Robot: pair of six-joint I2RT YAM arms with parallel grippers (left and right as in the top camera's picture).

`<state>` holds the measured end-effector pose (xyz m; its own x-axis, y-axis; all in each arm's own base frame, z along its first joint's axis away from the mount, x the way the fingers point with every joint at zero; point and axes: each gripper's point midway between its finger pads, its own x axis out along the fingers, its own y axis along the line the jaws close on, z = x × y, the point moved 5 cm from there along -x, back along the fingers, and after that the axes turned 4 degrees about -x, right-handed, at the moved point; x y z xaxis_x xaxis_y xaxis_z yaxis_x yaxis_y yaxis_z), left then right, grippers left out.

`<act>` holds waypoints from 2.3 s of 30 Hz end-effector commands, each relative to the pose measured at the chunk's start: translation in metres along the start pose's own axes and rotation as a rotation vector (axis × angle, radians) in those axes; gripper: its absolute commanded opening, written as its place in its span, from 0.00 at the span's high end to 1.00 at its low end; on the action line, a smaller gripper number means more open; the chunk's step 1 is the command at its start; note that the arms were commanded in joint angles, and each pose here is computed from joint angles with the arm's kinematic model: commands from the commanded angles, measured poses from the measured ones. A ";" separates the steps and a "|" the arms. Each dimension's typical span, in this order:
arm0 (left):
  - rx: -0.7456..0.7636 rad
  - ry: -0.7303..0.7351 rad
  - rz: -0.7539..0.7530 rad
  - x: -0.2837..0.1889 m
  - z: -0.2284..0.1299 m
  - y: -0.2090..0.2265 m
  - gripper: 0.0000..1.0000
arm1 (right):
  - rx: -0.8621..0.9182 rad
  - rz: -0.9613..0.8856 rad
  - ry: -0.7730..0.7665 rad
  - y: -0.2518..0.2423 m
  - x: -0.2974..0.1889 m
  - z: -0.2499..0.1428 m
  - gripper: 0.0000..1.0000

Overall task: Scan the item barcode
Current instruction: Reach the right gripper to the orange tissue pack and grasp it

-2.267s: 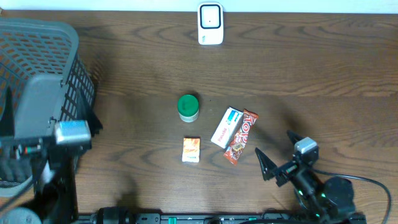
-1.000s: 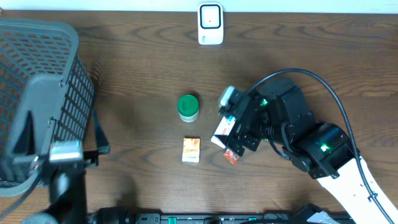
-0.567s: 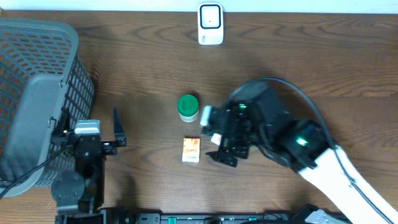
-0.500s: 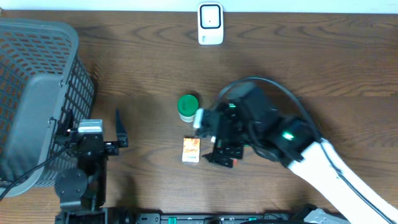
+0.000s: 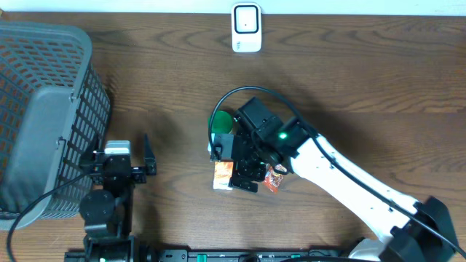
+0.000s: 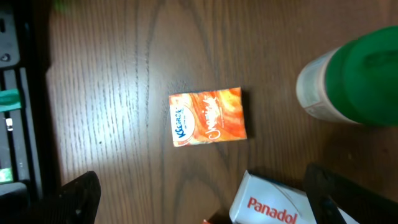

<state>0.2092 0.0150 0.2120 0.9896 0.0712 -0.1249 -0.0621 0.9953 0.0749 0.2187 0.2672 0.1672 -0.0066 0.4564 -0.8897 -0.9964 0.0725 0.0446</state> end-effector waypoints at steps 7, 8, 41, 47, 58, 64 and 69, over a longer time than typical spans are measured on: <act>-0.007 0.066 0.017 0.006 -0.039 0.000 0.00 | -0.066 -0.046 0.098 -0.004 0.033 0.002 0.01; -0.007 0.071 0.017 0.006 -0.041 -0.001 0.00 | -0.069 -0.060 0.124 -0.005 0.038 0.000 0.01; 0.008 0.170 0.036 0.004 -0.062 0.001 0.00 | -0.064 -0.012 0.214 -0.003 0.106 -0.008 0.01; 0.009 0.185 0.035 0.004 -0.065 0.001 0.00 | -0.025 -0.017 0.201 -0.003 0.107 -0.006 0.14; 0.009 0.189 0.035 0.004 -0.066 0.001 0.00 | -0.022 -0.014 0.202 -0.003 0.108 -0.007 0.14; 0.009 0.191 0.034 0.004 -0.066 0.001 0.00 | -0.022 -0.014 0.201 -0.002 0.110 -0.009 0.16; 0.009 0.211 0.033 0.003 -0.070 0.001 0.00 | -0.006 -0.003 0.220 -0.001 0.119 -0.016 0.20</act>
<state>0.2035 0.0192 0.1440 0.9408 0.1056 -0.3221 -0.0825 0.9930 0.0846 0.2231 0.3096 0.0673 0.0114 0.2742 -0.9616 -0.9983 0.0577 0.0046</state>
